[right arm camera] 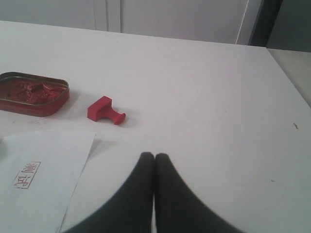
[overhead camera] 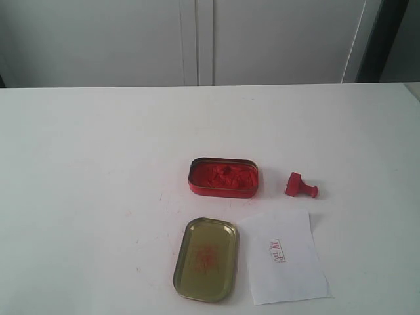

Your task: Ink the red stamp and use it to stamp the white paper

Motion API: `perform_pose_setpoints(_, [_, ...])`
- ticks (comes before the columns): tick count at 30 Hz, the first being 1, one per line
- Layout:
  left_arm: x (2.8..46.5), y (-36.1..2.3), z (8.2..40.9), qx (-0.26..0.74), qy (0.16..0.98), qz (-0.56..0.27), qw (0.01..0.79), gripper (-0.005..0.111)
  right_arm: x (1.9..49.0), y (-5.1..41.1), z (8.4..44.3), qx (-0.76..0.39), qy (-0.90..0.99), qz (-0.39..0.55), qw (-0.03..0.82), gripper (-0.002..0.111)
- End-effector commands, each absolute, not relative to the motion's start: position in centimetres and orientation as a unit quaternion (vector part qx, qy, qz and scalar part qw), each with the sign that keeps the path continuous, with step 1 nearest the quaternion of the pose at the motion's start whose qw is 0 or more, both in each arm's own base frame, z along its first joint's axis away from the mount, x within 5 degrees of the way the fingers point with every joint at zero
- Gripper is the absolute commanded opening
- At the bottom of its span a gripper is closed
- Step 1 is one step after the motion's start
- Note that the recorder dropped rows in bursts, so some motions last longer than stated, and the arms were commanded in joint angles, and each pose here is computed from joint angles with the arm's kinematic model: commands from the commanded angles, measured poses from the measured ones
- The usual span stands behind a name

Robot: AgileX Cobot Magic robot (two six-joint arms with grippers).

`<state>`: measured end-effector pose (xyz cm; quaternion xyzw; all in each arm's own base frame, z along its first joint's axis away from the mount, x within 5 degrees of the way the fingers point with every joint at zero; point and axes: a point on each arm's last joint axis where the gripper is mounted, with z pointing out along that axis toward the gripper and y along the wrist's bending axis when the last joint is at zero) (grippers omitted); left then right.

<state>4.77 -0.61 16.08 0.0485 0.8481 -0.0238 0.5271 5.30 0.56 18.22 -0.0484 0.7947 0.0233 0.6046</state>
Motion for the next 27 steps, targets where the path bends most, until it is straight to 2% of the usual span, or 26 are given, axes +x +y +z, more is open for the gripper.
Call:
perform_pose_setpoints(1, [4.69,-0.61,15.66,0.048,0.853,-0.024,0.518,0.0,5.31,0.54,18.18,-0.041,0.792,0.026,0.609,0.0])
perform_pose_setpoints(27, [4.69,-0.61,15.66,0.048,0.853,-0.024,0.518,0.0,5.31,0.54,18.18,-0.038,0.792,0.029,0.608,0.0])
